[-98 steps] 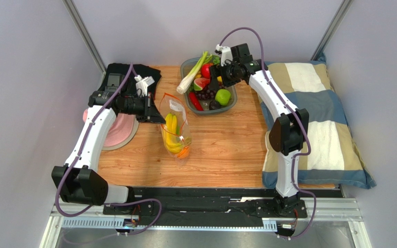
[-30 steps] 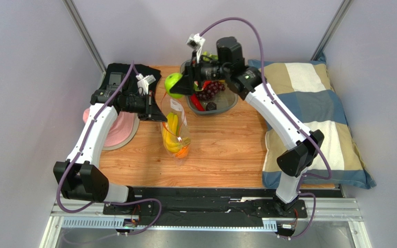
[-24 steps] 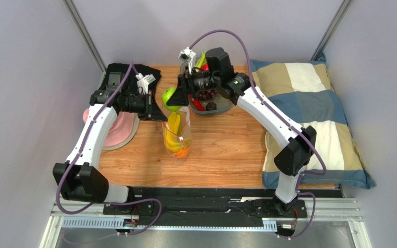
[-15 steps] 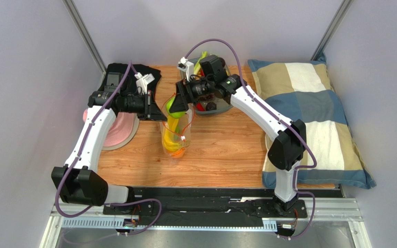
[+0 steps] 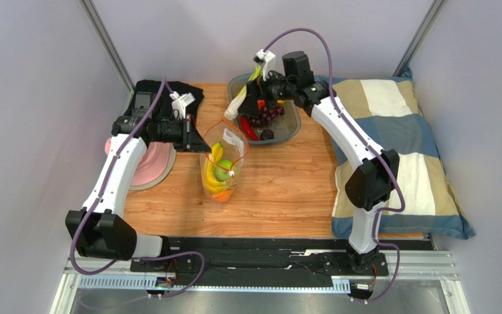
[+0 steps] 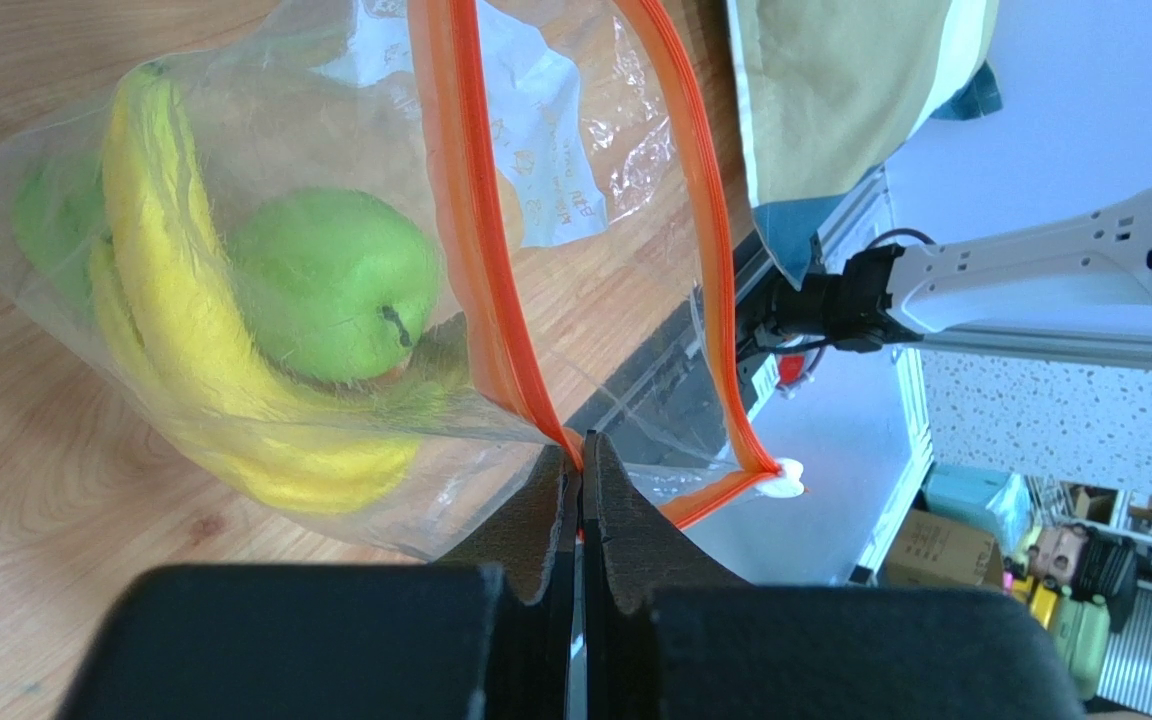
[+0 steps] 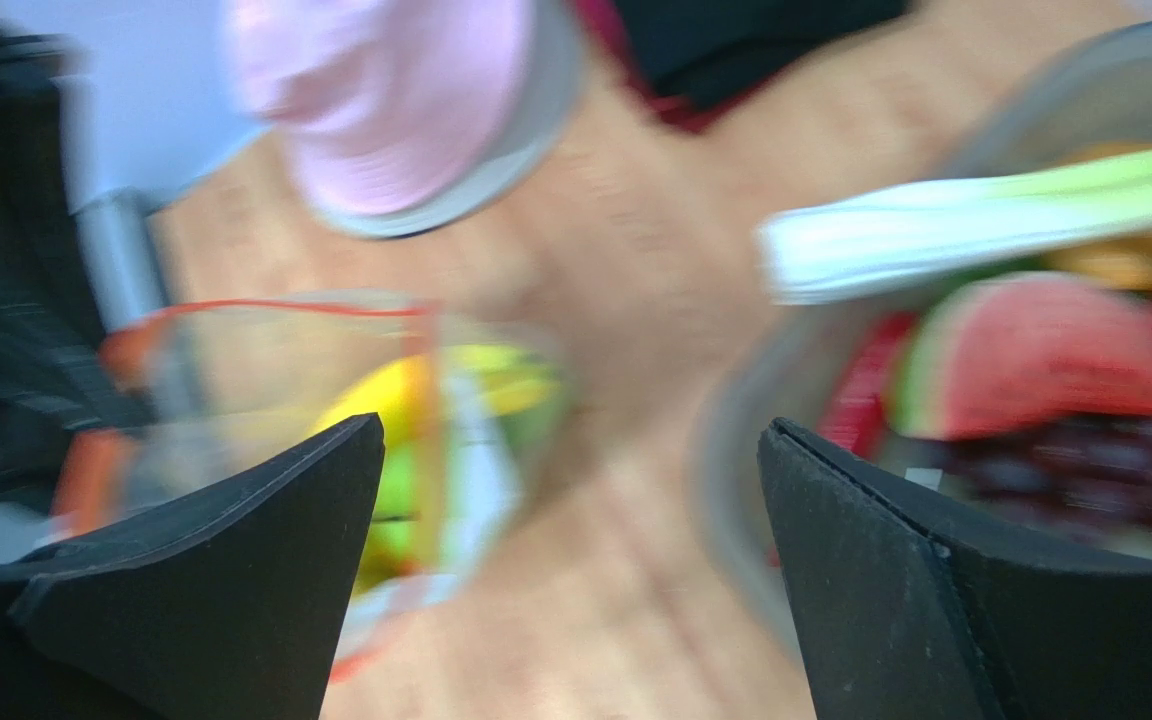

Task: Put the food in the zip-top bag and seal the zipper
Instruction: Pick up the fake fruit from the bin.

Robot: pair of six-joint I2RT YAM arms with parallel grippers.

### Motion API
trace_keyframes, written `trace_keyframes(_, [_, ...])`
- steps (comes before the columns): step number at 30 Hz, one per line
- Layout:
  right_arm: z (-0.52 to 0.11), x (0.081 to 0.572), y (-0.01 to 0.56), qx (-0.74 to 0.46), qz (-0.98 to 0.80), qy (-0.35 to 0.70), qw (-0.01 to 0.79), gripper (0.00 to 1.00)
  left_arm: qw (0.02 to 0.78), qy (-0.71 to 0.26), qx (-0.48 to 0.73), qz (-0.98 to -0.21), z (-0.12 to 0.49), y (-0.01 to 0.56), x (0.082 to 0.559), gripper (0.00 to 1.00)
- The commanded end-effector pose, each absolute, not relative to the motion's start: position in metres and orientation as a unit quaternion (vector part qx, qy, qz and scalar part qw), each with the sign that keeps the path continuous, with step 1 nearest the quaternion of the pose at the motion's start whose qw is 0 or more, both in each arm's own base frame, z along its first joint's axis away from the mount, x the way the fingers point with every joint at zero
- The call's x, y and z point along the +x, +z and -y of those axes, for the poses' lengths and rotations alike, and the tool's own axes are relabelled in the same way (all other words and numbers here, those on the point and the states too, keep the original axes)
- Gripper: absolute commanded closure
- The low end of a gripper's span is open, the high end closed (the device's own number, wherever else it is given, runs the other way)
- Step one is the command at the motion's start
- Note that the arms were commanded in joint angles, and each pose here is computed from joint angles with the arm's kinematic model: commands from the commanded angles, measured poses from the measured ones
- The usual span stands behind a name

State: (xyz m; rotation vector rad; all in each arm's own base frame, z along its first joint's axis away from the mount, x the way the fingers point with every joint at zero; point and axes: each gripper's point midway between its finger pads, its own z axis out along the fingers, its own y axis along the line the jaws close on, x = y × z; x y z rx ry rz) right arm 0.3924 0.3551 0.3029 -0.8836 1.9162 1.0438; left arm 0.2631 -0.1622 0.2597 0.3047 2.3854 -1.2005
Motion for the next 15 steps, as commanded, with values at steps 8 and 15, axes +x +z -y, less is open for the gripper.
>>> trace_keyframes(8, [-0.324, 0.51, 0.248, -0.469, -0.687, 0.168, 0.529, 0.0, 0.239, -0.453, 0.108, -0.852, 0.159, 0.271, 0.277, 1.0])
trace_keyframes(15, [-0.329, 0.52, 0.196, -0.543, -0.654, 0.126, 0.512, 0.0, 0.235, -0.451, 0.103, -0.855, 0.157, 0.267, 0.279, 1.0])
